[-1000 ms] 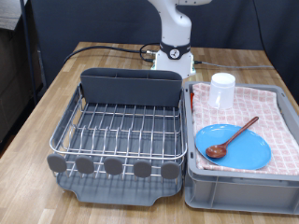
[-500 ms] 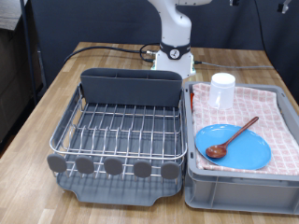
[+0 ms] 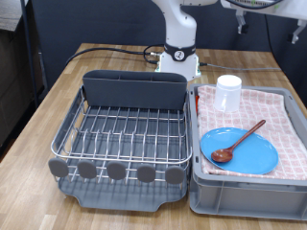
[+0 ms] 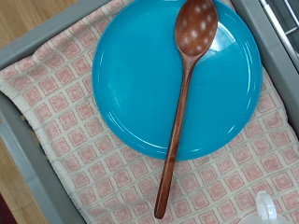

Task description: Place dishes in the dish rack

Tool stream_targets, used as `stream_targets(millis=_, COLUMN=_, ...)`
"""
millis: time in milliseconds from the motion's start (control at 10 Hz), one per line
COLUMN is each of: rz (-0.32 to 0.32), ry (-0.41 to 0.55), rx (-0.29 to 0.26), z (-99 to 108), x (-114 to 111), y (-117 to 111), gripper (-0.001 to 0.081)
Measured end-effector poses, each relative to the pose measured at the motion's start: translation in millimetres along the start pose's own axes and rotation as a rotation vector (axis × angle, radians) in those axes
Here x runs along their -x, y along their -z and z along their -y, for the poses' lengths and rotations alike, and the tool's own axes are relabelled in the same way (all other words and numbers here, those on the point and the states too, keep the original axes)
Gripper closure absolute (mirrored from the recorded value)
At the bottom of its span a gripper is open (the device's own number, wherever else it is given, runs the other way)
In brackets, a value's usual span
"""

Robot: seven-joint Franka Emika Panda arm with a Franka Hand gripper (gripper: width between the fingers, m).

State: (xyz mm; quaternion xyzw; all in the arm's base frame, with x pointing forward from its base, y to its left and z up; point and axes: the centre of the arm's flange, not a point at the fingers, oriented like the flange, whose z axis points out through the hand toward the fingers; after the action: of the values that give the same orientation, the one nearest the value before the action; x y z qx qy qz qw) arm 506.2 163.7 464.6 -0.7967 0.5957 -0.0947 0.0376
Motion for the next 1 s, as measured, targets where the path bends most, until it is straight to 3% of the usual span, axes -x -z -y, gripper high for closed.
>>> stream_targets(millis=200, rz=-0.025, ry=0.028, rx=0.035, z=-2.1, x=0.2, y=-0.2, gripper=0.0004)
stream_targets(millis=500, rz=-0.132, ry=0.085, rx=0.059, z=-2.9, x=25.9, y=-16.8, gripper=0.0004)
stream_targets(millis=800, rz=-0.178, ry=0.043, rx=0.020, z=-6.8, x=47.5, y=-37.4, gripper=0.0004)
stream_targets(millis=1000, rz=-0.168, ry=0.023, rx=-0.009, z=-15.4, x=53.3, y=-53.3, gripper=0.0004)
